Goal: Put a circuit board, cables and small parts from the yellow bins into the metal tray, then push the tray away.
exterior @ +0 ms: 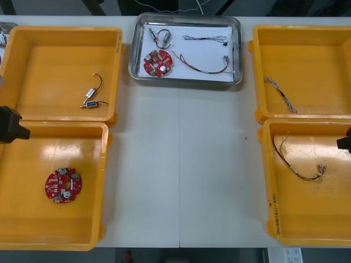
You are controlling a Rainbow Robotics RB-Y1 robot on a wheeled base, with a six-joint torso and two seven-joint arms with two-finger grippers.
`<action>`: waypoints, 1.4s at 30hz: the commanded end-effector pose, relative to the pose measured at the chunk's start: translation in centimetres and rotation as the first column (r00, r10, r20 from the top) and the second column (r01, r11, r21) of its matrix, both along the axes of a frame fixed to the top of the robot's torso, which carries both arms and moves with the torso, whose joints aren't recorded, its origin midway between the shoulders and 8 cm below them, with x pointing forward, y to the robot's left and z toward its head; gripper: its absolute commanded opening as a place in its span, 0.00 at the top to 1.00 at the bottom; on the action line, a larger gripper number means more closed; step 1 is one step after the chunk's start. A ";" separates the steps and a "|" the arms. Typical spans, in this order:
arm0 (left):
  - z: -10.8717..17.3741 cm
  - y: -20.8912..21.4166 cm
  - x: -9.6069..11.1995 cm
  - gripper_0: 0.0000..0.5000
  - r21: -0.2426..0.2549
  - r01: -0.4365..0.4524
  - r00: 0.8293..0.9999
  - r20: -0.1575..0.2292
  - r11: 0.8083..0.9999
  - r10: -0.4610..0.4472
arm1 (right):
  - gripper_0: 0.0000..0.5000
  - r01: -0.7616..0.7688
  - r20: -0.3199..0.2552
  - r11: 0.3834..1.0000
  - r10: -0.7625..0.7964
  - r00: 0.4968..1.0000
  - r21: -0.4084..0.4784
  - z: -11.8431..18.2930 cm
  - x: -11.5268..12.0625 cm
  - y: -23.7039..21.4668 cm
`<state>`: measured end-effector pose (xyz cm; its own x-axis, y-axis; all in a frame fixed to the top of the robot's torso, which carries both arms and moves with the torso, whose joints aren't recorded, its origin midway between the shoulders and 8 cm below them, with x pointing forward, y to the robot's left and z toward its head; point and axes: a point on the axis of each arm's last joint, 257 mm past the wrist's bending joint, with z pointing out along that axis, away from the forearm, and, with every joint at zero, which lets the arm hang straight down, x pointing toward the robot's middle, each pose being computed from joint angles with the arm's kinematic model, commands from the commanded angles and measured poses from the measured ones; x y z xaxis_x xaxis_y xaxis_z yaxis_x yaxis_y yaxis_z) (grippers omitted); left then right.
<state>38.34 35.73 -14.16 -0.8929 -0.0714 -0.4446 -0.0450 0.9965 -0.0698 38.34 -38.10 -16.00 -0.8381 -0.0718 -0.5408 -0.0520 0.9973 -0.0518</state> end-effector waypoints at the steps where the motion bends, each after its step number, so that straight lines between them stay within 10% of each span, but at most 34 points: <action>1: 1.0 1.9 -0.4 0.00 0.077 0.051 0.999 0.007 0.996 -0.052 | 0.00 0.080 -0.002 0.997 -0.080 0.997 -0.001 1.5 0.8 -3.1; 42: 1.0 1.9 -0.4 0.00 0.077 0.051 0.999 0.007 0.996 -0.052 | 0.00 0.146 0.059 0.989 -0.146 0.988 0.012 4.7 3.6 -4.0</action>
